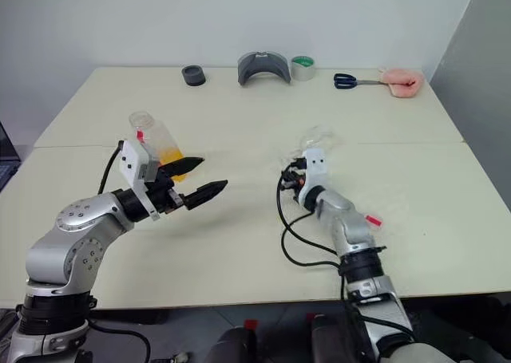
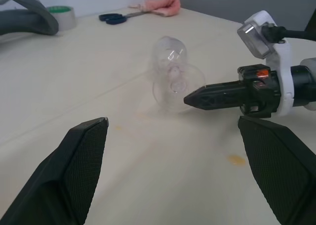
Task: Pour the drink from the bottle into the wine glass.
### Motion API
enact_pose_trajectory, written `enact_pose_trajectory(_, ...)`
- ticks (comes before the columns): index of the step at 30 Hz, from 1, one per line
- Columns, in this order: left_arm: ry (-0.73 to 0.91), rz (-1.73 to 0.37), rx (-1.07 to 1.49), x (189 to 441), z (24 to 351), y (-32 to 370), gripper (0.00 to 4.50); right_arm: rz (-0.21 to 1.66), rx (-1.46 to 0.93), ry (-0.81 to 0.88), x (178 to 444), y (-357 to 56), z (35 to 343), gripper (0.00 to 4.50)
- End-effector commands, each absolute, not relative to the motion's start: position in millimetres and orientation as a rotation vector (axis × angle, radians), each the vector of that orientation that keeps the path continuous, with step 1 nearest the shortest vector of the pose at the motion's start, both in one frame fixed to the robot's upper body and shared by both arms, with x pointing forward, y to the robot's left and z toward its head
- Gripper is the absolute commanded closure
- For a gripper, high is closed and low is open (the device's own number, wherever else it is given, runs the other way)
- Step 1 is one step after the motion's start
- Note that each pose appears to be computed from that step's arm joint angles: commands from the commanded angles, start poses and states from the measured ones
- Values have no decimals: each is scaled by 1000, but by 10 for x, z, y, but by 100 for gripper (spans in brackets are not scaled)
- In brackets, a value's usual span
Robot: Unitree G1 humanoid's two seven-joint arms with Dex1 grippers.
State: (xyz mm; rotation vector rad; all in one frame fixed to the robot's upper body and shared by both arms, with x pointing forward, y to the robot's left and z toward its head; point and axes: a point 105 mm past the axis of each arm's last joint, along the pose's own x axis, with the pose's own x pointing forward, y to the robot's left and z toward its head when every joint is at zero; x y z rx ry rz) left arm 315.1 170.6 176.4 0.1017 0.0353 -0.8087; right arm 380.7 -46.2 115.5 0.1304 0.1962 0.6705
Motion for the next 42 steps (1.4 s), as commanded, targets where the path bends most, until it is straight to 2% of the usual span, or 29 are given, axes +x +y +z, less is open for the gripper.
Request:
enact_pose_trajectory(1,27,-842,105,3083,1834,1717,0,821,62,165,3558,-401,1321,449)
enact_pose_trajectory(8,117,-958,101,2973,1715,1653,0,1071,-71,247,3040,-497,1263,449)
enact_pose_trajectory(13,147,-1015,110,2934,1666,1589,0,1161,-143,294,2794,-542,1146,449)
enact_pose_trajectory(20,167,-1048,115,2919,1630,1535,0,1132,-290,281,2810,-632,1003,449)
enact_pose_trajectory(24,176,-1058,117,2903,1619,1520,0,1135,-355,277,2817,-669,945,340)
enact_pose_trajectory(34,186,-1058,122,2894,1627,1491,0,1142,-402,286,2828,-824,990,2)
enact_pose_trajectory(37,189,-1054,127,2901,1622,1509,0,1143,-341,312,2819,-920,1127,2)
enact_pose_trajectory(42,197,-1044,144,2900,1588,1584,0,1072,-63,419,2929,-1100,1416,2)
